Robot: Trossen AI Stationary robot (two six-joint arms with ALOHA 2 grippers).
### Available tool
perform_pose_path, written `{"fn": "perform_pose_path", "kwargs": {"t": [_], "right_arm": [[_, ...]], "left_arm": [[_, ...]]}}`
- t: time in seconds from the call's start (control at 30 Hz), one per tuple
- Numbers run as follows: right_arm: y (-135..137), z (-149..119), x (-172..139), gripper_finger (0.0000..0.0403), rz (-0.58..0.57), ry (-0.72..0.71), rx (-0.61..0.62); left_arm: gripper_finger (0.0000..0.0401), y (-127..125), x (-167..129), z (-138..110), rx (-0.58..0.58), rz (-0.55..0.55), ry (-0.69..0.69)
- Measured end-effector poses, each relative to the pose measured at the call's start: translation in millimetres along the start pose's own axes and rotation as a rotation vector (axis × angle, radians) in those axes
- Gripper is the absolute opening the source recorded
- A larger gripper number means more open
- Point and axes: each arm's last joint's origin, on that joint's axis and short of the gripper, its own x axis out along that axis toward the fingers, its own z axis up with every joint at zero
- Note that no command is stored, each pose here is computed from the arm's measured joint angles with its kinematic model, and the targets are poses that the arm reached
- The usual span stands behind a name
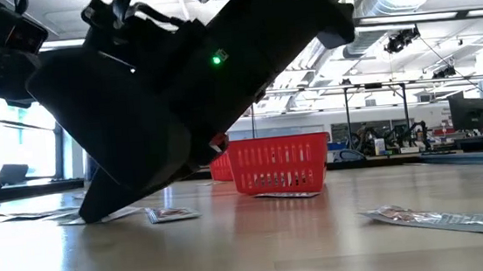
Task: Pick & Place First Aid Supplies
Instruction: Put the white towelette pack into the bottom red bin
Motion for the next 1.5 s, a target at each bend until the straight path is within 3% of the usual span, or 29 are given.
{"fn": "perform_pose_path", "kwargs": {"t": [0.3,0.6,1.1,1.5], "right_arm": [[-2.8,-0.6,1.3,0.0006,-0.007,0.006,0.001],[-1.7,3.9,-0.4,0.0001,0.007,-0.030,0.001],[1.5,16.3,-9.1,0.0078,0.129,-0.067,0.036],[-8.9,10.7,-6.2,0.0087,0.104,0.026,-0.013]], "left_arm": [[0.0021,0.0,0.0,0.0,0.000,0.000,0.000],[0.0021,0.0,0.0,0.0,0.000,0.000,0.000],[0.0021,0.0,0.0,0.0,0.000,0.000,0.000],[0.0021,0.0,0.0,0.0,0.000,0.000,0.000]]}}
